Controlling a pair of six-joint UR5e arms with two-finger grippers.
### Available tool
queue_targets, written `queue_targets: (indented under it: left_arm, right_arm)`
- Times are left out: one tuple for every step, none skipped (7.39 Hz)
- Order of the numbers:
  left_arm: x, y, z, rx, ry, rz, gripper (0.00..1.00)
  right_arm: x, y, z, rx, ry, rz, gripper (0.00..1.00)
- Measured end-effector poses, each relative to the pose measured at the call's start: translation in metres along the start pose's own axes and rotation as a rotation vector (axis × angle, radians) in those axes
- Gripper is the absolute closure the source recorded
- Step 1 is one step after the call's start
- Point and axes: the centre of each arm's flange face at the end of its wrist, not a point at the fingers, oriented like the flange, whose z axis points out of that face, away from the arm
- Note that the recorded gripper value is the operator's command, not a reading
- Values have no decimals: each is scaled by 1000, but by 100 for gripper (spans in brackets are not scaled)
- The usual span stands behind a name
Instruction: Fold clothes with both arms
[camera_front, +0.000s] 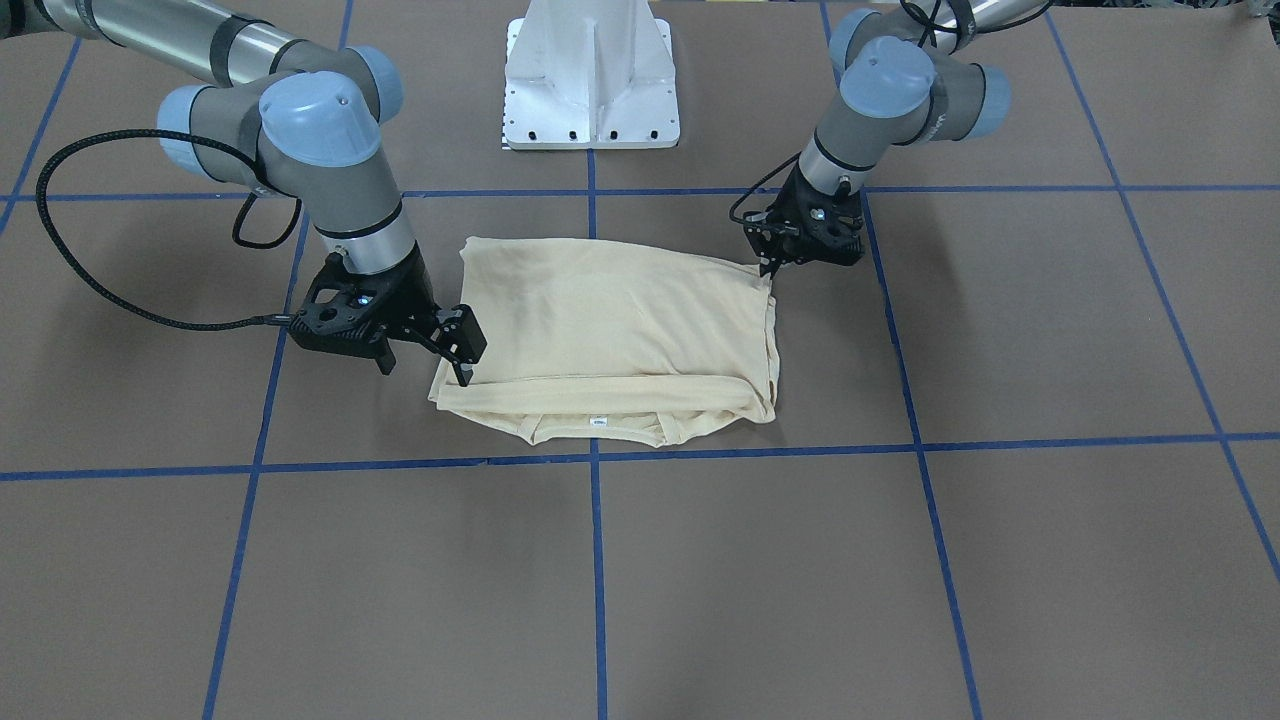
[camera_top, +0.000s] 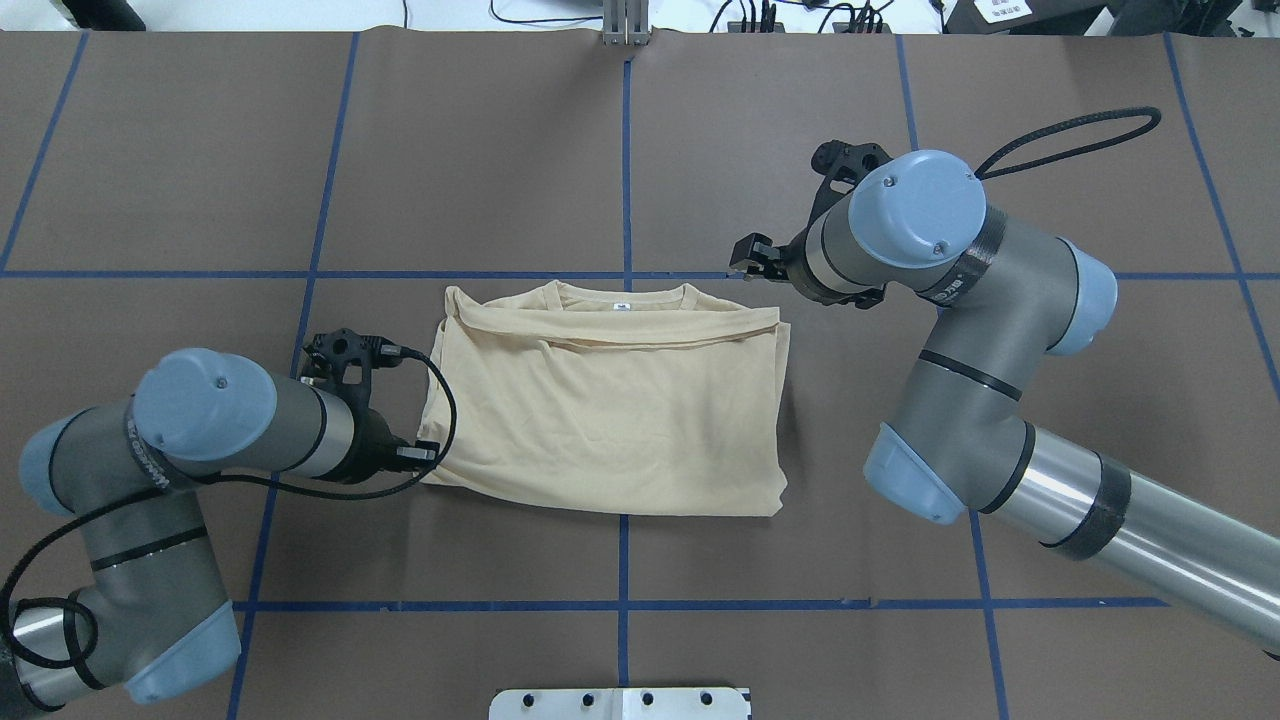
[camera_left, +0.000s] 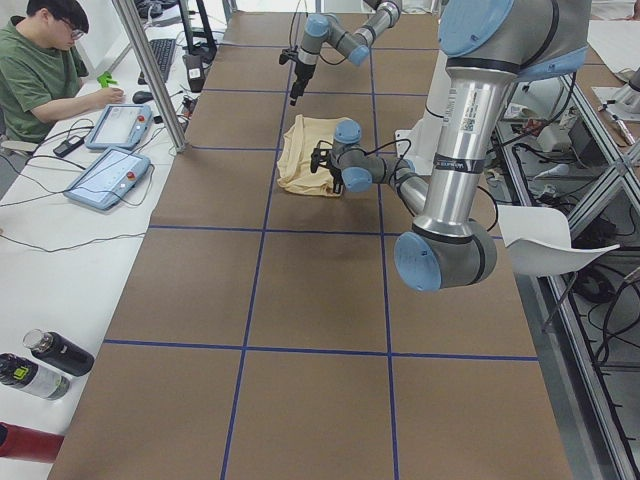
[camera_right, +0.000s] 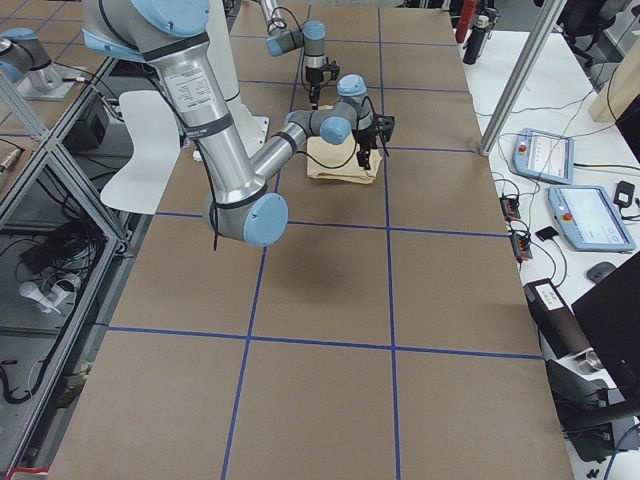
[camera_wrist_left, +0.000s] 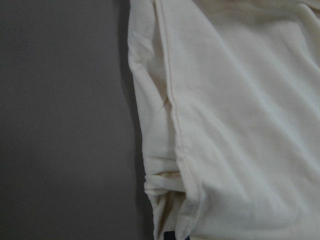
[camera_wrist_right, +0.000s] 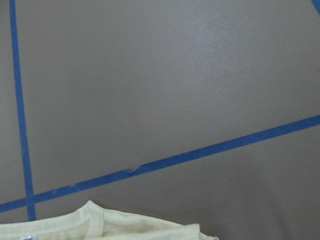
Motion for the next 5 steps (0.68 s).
queue_targets:
  left_arm:
    - [-25,-31,-6,31,-57,37,100]
    - [-46,-66,-4,60,-114,60,100]
    - [-56,-117,8,103,-179,73,100]
    - [-53,-173,25,140,-238,79,100]
    - [-44,-229,40,164,-277,92,100]
  right_arm:
    - [-2,3,1,3,0,-2,0]
    - [-4,6,1,5,-1,-3,0]
    - [-5,7,1,6,-2,-3,0]
    - [-6,7,1,7,-4,-3,0]
    - [-7,8,0,8,-7,-4,0]
